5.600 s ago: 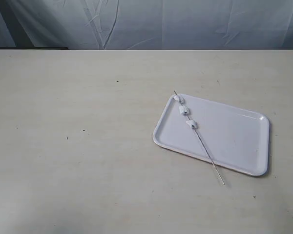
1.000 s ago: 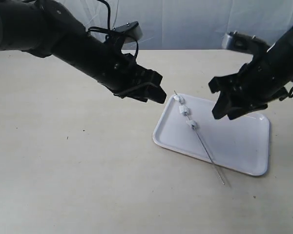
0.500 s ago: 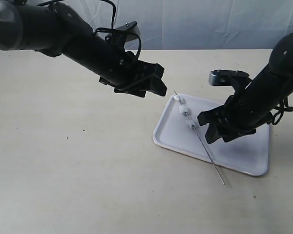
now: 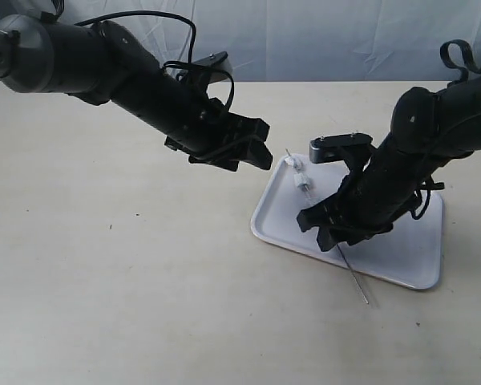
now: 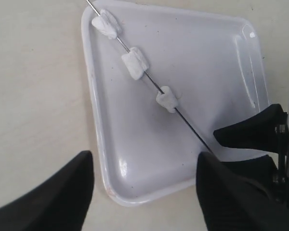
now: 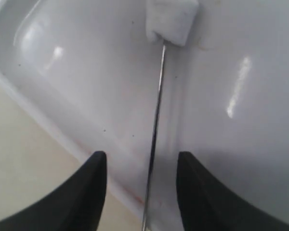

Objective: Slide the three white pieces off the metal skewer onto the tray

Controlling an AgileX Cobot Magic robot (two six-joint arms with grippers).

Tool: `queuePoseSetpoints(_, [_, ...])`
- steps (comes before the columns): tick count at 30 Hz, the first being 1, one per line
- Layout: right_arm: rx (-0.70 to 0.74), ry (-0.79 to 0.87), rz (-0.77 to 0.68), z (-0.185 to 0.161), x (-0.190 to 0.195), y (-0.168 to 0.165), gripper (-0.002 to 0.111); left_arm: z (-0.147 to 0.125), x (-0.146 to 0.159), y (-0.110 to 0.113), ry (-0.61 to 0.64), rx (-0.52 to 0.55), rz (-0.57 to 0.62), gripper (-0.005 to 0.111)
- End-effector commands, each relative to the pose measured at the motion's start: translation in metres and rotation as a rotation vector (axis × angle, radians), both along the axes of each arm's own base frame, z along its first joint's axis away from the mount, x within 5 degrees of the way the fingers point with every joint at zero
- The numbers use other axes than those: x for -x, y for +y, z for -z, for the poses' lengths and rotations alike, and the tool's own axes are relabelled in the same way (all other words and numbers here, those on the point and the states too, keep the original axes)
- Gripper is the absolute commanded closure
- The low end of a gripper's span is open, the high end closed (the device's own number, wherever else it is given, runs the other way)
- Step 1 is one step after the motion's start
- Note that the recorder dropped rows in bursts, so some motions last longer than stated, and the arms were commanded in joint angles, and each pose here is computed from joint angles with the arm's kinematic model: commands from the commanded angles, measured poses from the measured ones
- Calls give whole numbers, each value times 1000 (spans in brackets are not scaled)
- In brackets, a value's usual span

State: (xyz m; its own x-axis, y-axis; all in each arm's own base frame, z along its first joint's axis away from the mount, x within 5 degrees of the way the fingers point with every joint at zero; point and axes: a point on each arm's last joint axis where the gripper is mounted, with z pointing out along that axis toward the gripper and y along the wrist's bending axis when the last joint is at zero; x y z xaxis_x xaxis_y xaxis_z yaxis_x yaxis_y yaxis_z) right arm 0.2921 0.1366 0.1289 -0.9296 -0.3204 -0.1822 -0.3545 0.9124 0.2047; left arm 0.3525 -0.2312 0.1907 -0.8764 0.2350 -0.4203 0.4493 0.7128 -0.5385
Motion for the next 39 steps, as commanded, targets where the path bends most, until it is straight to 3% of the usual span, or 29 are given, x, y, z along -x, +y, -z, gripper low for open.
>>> queuePoseSetpoints(1, [19,15,-4,7,1,2,64,-2,0,-2,-14,1,9,48])
queuePoseSetpoints(8, [27,23,3,15,1,4,66,-2,0,-2,-14,1,9,48])
queuePoseSetpoints(12, [23,20,18,15,0,4,85,-2,0,-2,-14,1,9,48])
queuePoseSetpoints(29, [43,70,62,42,2,11,86,-2,1,-2,-2,6,14,48])
queuePoseSetpoints(32, [44,65,59,41,2,10,107,-2,1,-2,-5,6,17,48])
queuePoseSetpoints(39, [44,64,59,41,2,10,109,-2,1,-2,-7,5,16,48])
